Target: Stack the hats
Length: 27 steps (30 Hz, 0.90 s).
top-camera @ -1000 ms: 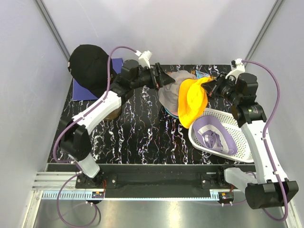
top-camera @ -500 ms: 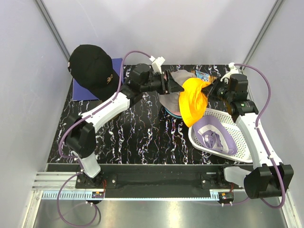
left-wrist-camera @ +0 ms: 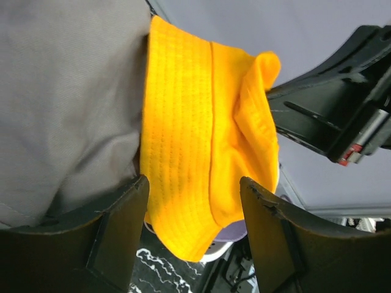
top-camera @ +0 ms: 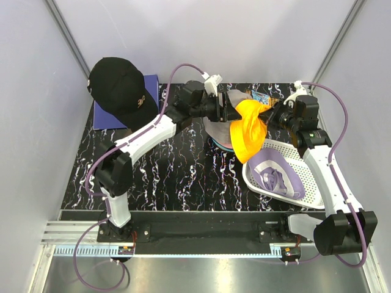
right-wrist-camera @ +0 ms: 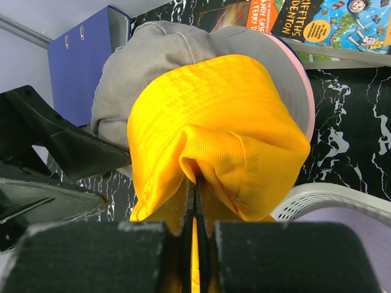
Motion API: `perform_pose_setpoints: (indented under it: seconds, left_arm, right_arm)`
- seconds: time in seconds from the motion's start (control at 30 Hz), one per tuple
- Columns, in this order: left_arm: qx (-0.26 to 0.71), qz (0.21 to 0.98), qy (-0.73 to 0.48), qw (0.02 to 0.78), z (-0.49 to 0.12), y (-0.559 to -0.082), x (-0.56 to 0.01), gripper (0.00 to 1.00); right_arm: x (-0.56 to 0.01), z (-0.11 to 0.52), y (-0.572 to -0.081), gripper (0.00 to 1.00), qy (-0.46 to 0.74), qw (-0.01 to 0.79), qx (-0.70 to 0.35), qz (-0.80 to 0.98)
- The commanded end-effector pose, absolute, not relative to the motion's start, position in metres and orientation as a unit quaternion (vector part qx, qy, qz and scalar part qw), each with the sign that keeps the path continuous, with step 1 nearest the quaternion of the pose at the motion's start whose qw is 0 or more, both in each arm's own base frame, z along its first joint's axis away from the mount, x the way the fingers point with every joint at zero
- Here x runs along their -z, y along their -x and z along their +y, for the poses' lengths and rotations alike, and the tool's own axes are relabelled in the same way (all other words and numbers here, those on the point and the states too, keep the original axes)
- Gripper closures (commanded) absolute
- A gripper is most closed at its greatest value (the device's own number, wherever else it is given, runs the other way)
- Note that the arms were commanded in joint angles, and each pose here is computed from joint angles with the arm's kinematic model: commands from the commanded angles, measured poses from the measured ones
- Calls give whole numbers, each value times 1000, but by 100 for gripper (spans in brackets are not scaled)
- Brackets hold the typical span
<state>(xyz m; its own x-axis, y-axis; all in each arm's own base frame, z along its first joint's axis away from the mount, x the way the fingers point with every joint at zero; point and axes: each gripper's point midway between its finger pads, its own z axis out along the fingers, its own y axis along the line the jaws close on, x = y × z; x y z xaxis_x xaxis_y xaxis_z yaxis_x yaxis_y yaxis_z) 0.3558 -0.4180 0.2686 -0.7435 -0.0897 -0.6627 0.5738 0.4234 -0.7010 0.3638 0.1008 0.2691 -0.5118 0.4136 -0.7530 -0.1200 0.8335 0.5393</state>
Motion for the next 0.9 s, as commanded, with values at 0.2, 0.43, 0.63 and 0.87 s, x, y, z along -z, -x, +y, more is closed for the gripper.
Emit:
perform_pose_setpoints:
  seconds: [0.2,0.43,0.63,0.87]
  left_arm:
    - [470,778,-165,384,-413,-378,-282,32]
    - [483,777,-174,365,-425,-376,-276,31]
    - [497,767,-186,362,-435,-365,-284,35]
    - [520,753,-190,356,-438,-356,-294,65]
  right_arm:
    - [-284,107,-369,100,-86,505,-300,804]
    - [-286,109,-370,100,-86,505,-308,802]
    - [-282,111,-369,100,-87,498,-313,804]
    - [-280,111,-368,100,-87,495,-314,806]
